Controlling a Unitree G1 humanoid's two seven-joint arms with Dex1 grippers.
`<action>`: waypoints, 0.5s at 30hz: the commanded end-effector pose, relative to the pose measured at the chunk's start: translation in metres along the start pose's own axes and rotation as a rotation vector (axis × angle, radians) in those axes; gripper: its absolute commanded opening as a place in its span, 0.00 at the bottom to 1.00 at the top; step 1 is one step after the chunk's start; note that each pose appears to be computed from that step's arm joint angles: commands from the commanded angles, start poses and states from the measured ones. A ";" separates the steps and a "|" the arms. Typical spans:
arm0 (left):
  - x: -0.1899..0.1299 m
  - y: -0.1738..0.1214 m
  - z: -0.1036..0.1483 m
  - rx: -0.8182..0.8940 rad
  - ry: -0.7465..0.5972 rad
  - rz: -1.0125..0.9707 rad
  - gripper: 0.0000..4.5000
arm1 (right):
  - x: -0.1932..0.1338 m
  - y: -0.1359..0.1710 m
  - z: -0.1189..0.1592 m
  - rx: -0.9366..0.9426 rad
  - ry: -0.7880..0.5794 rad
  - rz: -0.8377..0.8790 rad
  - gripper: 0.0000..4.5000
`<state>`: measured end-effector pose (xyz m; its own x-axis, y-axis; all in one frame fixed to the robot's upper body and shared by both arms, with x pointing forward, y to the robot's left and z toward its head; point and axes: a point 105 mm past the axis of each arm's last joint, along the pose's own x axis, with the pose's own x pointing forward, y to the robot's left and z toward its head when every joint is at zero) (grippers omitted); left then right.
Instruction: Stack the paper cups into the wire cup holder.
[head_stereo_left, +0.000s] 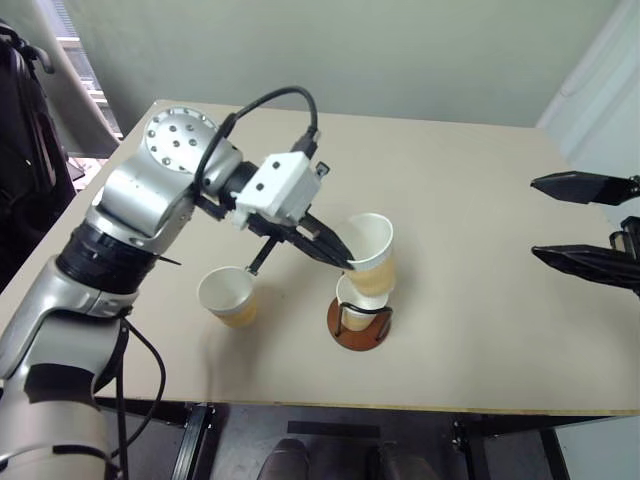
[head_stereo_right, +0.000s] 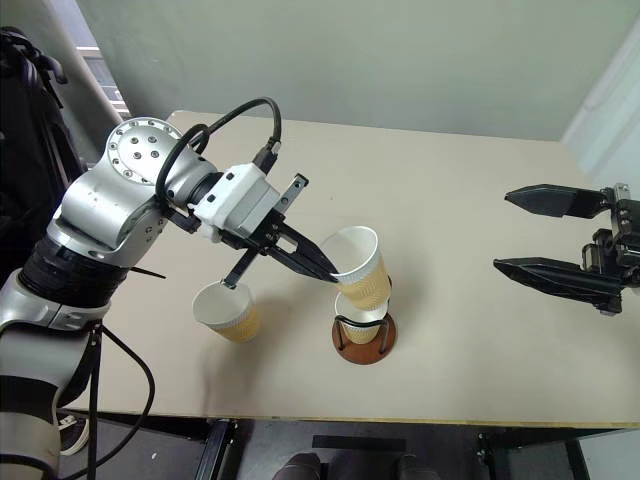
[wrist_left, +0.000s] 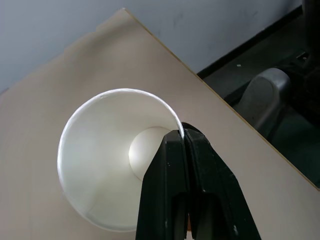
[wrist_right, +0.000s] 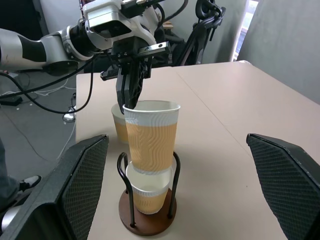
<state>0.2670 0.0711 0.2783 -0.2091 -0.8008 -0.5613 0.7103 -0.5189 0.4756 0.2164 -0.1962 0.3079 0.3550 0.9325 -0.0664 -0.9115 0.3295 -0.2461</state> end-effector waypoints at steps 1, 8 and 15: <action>0.003 -0.009 0.002 0.045 0.027 -0.057 0.00 | -0.003 0.003 0.012 -0.066 0.008 -0.022 1.00; 0.008 -0.010 -0.005 0.051 0.063 -0.064 0.00 | -0.002 0.004 0.009 -0.062 0.019 -0.020 1.00; 0.012 -0.012 -0.013 0.067 0.112 -0.070 0.00 | -0.002 0.005 0.007 -0.059 0.033 -0.018 1.00</action>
<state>0.2710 0.0729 0.2583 -0.1602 -0.7553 -0.6355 0.6895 -0.5463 0.4755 0.2152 -0.1943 0.3027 0.3619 0.9269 -0.0993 -0.9126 0.3305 -0.2408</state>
